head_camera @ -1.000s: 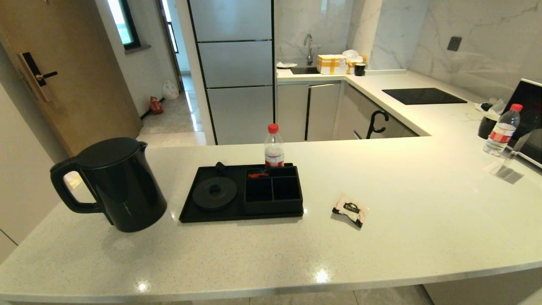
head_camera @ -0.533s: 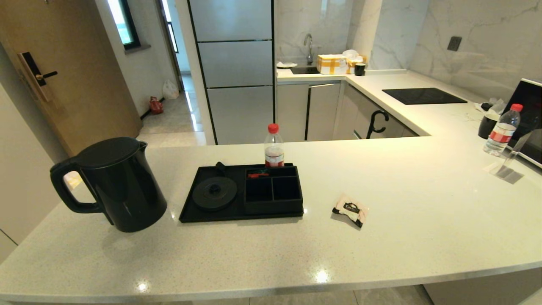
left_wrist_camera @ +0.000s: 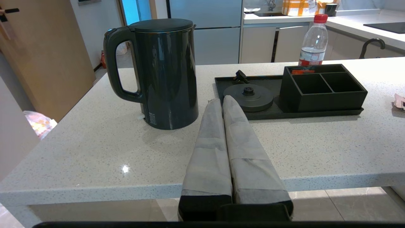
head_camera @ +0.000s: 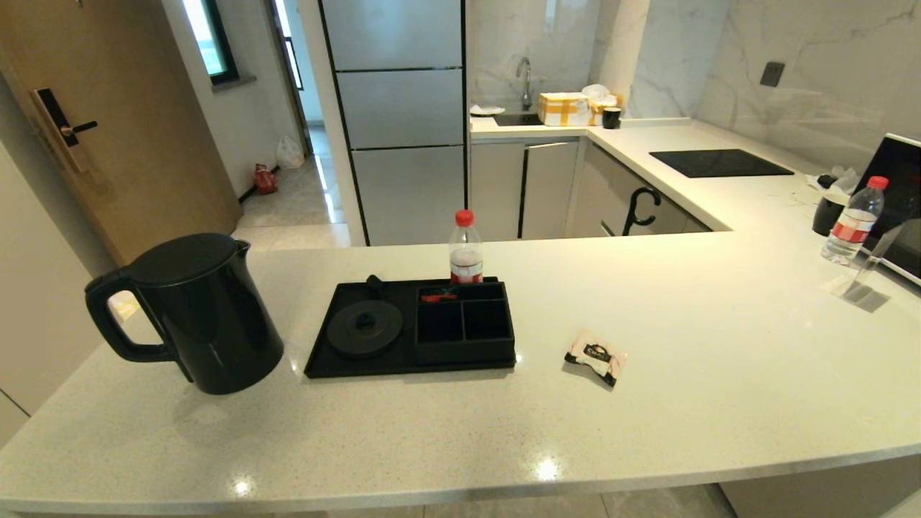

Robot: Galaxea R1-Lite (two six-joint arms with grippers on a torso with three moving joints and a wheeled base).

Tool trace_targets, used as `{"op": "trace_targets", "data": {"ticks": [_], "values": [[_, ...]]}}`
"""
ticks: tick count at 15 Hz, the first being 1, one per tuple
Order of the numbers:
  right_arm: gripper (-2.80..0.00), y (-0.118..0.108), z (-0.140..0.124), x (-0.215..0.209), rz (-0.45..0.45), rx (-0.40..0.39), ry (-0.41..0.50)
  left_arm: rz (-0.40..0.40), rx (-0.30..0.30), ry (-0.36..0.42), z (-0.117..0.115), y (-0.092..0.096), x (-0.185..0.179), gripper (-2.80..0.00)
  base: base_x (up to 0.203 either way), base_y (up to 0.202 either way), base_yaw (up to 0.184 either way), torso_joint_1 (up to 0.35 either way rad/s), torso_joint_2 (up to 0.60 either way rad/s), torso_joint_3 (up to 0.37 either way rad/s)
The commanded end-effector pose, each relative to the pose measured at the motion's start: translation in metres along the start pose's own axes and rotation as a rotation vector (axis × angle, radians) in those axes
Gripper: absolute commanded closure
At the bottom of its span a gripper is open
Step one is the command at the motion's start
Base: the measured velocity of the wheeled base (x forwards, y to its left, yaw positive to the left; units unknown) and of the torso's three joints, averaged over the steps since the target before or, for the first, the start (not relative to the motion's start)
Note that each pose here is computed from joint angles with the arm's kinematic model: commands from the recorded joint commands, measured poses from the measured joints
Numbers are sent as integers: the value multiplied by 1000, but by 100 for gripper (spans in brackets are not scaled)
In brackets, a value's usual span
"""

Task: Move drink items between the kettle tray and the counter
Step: Return the tea bag to its original position

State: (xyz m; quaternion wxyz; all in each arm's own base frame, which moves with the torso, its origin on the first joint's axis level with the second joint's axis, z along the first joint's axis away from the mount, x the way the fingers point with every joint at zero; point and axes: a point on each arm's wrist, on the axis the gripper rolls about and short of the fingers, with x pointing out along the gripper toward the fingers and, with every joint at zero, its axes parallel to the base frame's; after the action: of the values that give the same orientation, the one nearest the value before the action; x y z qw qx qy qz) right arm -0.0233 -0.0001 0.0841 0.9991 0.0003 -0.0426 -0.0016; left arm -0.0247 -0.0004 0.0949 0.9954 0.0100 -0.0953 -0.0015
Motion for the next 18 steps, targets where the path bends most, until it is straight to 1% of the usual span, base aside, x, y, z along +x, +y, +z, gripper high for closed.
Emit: {"op": "trace_targets", "data": {"ticks": [1, 6, 11, 12, 13, 14, 18], "values": [[0, 0, -9, 2, -1, -2, 33, -1, 0, 38, -11, 0, 1, 0, 0, 0, 0, 0, 0, 0], [0, 0, -9, 2, 0, -10, 33, 0, 0, 38, -11, 0, 1, 0, 0, 0, 0, 0, 0, 0], [0, 0, -9, 2, -1, -2, 33, -1, 0, 39, -11, 0, 1, 0, 0, 0, 0, 0, 0, 0], [0, 0, -9, 2, -2, 17, 30, -1, 0, 38, -11, 0, 1, 0, 0, 0, 0, 0, 0, 0], [0, 0, -9, 2, -2, 18, 30, -1, 0, 38, -11, 0, 1, 0, 0, 0, 0, 0, 0, 0], [0, 0, -8, 2, -3, 42, 29, -1, 0, 38, -11, 0, 1, 0, 0, 0, 0, 0, 0, 0], [0, 0, -8, 2, -4, 44, 28, -1, 0, 39, -11, 0, 1, 0, 0, 0, 0, 0, 0, 0]]}}
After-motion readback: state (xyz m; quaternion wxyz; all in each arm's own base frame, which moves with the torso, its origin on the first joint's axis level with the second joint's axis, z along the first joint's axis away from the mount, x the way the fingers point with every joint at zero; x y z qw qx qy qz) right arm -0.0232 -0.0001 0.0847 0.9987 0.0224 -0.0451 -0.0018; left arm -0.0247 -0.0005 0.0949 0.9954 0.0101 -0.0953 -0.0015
